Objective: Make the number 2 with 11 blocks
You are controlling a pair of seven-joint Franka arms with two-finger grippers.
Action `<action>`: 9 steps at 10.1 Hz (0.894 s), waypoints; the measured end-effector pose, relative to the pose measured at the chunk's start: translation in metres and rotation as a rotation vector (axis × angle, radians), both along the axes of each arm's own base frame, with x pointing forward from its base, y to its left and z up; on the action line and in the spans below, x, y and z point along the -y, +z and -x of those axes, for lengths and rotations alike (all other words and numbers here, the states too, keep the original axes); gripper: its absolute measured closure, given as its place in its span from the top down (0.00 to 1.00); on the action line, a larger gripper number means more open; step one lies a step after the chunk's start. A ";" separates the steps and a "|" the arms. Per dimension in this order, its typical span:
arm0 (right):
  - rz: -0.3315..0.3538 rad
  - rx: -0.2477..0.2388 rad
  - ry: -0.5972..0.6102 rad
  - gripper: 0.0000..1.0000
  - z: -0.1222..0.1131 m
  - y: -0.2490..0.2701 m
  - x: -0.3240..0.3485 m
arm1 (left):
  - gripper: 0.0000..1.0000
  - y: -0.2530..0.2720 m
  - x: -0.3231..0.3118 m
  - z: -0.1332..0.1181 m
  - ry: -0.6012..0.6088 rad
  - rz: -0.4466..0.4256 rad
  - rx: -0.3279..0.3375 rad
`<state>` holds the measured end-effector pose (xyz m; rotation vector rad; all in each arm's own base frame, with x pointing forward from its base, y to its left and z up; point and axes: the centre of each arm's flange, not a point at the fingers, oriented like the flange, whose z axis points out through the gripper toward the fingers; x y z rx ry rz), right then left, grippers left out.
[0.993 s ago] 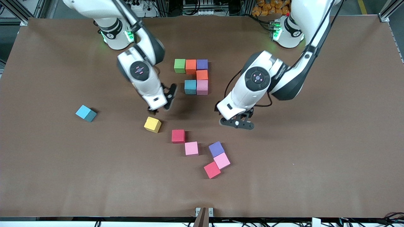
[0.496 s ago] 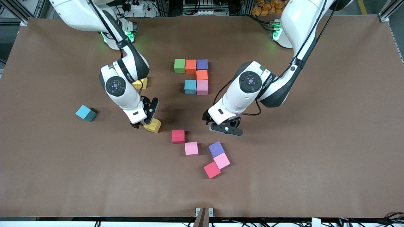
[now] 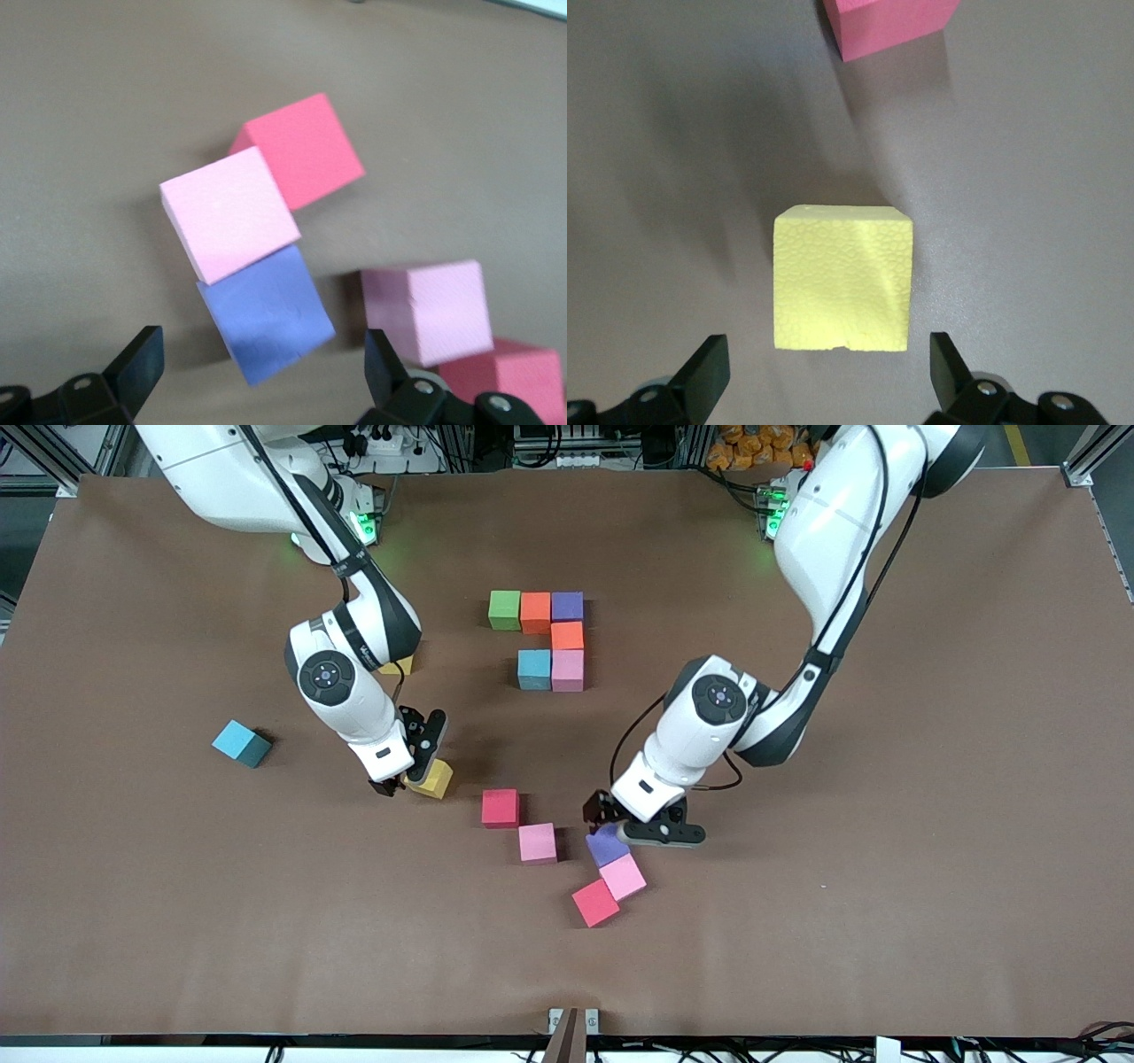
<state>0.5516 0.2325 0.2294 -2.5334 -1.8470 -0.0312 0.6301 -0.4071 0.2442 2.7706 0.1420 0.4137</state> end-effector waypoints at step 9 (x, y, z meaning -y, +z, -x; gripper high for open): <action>-0.032 -0.014 -0.013 0.99 -0.001 -0.011 0.000 | 0.99 -0.003 0.026 0.005 0.224 0.033 -0.013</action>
